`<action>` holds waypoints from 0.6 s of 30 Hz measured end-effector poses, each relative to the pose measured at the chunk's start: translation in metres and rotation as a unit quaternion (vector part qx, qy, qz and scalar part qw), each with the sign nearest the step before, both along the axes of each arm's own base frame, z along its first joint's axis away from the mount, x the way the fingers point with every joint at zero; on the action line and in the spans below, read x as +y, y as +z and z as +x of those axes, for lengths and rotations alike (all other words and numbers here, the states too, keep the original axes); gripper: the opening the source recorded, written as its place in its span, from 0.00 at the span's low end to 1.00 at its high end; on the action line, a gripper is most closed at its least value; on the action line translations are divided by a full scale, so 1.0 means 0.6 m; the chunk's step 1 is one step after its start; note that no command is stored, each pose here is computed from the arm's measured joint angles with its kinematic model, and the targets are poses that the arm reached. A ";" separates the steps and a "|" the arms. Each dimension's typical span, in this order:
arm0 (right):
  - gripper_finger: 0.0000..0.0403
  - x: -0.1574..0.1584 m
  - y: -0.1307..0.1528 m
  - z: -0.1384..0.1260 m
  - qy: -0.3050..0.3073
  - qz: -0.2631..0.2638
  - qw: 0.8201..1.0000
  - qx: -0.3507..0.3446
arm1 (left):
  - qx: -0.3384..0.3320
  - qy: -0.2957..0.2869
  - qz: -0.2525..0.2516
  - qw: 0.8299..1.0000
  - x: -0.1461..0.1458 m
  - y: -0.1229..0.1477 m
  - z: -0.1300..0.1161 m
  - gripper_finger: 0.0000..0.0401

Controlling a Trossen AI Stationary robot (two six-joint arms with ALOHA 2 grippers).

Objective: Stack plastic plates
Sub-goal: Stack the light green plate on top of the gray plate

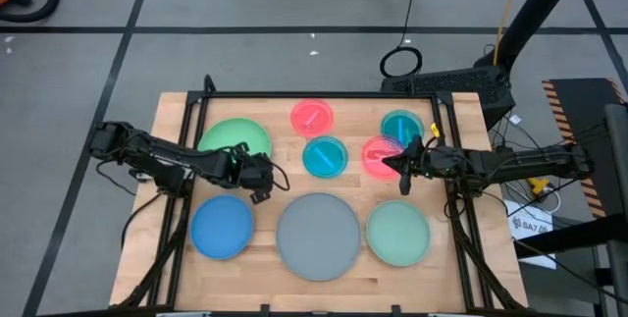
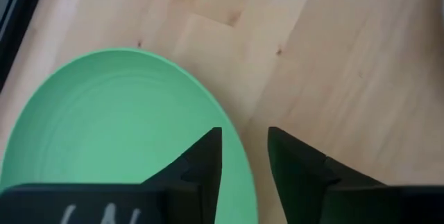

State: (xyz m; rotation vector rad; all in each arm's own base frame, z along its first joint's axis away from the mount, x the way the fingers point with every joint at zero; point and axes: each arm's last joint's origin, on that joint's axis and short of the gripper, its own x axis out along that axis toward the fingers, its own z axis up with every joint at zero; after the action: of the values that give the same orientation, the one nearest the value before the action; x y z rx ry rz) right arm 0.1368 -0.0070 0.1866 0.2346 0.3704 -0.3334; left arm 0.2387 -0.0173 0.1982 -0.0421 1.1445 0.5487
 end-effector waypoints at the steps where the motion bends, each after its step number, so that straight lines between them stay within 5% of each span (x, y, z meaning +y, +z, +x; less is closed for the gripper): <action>1: 0.03 0.000 -0.001 -0.001 0.000 0.000 1.000 0.005 | 0.000 0.001 0.001 1.000 0.000 0.000 0.000 0.32; 18: 0.03 0.000 -0.016 -0.004 0.004 -0.010 1.000 0.022 | -0.006 0.009 0.009 1.000 0.002 0.001 0.001 0.32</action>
State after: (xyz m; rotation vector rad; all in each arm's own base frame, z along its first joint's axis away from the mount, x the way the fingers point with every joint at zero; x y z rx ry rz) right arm 0.1347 -0.0071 0.1769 0.2068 0.4111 -0.3352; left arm 0.2392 -0.0164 0.1986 -0.0402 1.1274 0.5736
